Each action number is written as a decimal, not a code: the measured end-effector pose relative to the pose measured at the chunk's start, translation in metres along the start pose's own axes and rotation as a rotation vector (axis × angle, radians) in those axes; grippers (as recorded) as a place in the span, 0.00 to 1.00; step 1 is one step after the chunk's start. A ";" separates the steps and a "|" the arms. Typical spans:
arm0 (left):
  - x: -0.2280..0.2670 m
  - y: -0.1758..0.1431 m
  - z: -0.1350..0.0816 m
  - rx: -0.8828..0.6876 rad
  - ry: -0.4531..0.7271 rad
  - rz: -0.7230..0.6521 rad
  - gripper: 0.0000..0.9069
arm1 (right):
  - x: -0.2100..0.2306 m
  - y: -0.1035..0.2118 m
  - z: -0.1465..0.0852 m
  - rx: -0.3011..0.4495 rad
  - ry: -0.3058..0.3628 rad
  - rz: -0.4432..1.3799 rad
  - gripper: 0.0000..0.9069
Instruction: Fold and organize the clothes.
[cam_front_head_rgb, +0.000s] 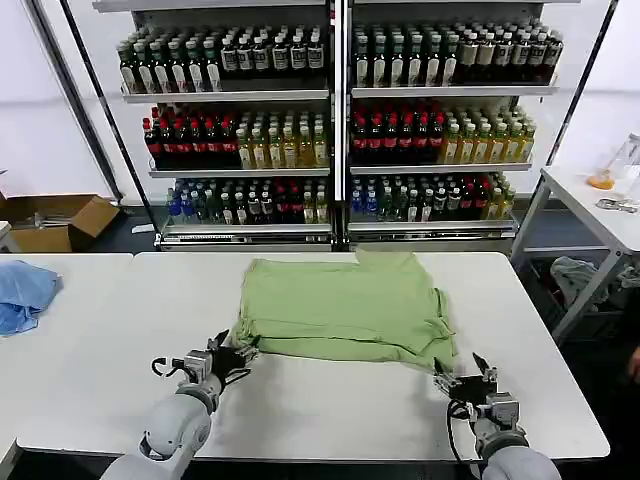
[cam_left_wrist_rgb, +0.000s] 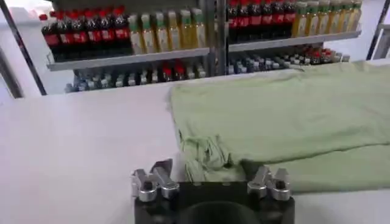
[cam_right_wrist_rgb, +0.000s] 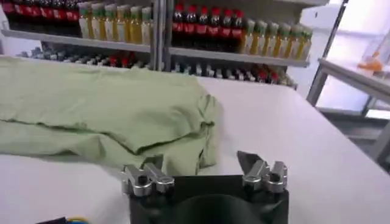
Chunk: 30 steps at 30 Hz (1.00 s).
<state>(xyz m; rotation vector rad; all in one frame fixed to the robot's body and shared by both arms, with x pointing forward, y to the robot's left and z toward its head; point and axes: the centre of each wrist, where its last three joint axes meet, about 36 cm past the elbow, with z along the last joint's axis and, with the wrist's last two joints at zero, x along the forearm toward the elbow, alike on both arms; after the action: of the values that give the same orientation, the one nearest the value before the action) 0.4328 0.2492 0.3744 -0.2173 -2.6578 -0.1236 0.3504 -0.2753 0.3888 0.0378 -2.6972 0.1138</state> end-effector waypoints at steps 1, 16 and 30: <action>-0.001 0.000 0.001 0.002 0.002 0.002 0.02 | -0.001 0.000 0.000 -0.003 0.002 -0.003 0.00; -0.008 0.005 0.005 0.052 0.040 0.040 0.02 | -0.008 0.002 0.007 -0.014 0.010 -0.041 0.00; 0.008 0.008 0.007 0.089 0.047 0.055 0.02 | 0.021 -0.006 0.001 0.010 -0.006 -0.052 0.00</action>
<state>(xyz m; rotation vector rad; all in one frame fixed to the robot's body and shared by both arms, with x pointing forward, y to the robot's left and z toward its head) 0.4244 0.2594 0.3720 -0.2548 -2.6016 0.0067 0.3312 -0.2811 0.3978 0.1112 -2.6995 0.1119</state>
